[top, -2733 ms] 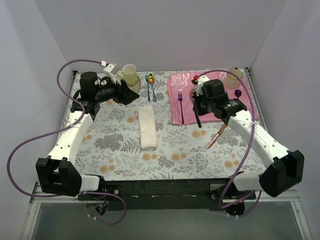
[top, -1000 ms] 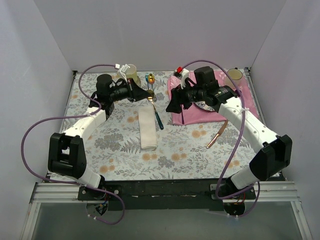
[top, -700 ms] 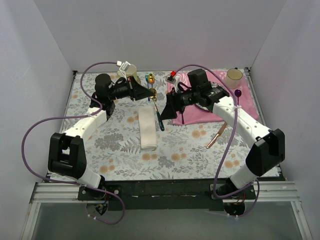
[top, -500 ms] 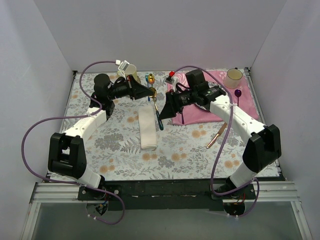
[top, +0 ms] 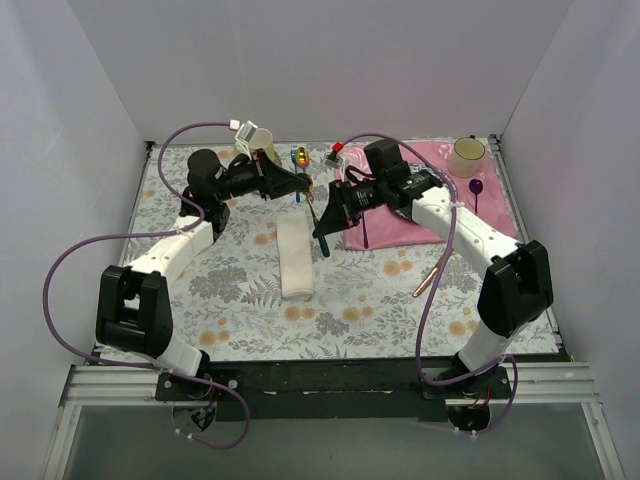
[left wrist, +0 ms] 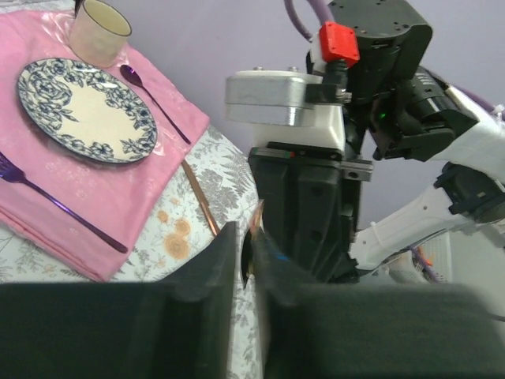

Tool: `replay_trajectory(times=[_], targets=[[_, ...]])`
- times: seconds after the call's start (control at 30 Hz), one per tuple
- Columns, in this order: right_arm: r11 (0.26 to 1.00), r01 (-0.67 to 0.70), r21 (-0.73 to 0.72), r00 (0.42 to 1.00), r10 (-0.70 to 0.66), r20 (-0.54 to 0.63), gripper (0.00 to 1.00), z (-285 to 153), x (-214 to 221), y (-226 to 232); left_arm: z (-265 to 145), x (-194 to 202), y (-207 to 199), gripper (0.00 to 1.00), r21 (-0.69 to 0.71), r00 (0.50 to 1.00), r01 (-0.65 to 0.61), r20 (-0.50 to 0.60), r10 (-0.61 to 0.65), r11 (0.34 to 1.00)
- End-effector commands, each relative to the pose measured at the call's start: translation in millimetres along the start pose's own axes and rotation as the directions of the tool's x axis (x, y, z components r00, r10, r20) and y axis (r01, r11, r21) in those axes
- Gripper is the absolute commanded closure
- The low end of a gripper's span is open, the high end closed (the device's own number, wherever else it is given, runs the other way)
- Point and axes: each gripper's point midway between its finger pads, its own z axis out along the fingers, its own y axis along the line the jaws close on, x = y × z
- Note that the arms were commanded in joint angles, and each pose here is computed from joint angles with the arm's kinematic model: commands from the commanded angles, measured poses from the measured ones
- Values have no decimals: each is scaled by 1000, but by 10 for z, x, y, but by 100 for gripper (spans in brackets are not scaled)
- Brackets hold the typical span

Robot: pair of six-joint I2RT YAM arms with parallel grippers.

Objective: Fold the napkin into a case and place the utensils inside
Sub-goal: Pass from the left arm to the right, then pass from the right arm to the left

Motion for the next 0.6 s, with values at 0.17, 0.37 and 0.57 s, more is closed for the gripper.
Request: replay_trajectory(times=[0.17, 0.37, 0.57], targets=[[995, 86, -46, 996, -85, 29, 99, -8, -171, 151, -40, -302, 75, 67, -146, 957, -288, -12, 289, 946], [995, 86, -45, 996, -85, 29, 99, -13, -168, 156, -117, -339, 128, 67, -187, 878, -478, -74, 473, 858], [996, 80, -43, 996, -79, 28, 99, -4, -172, 132, -109, -357, 109, 77, -155, 842, -540, -110, 528, 828]])
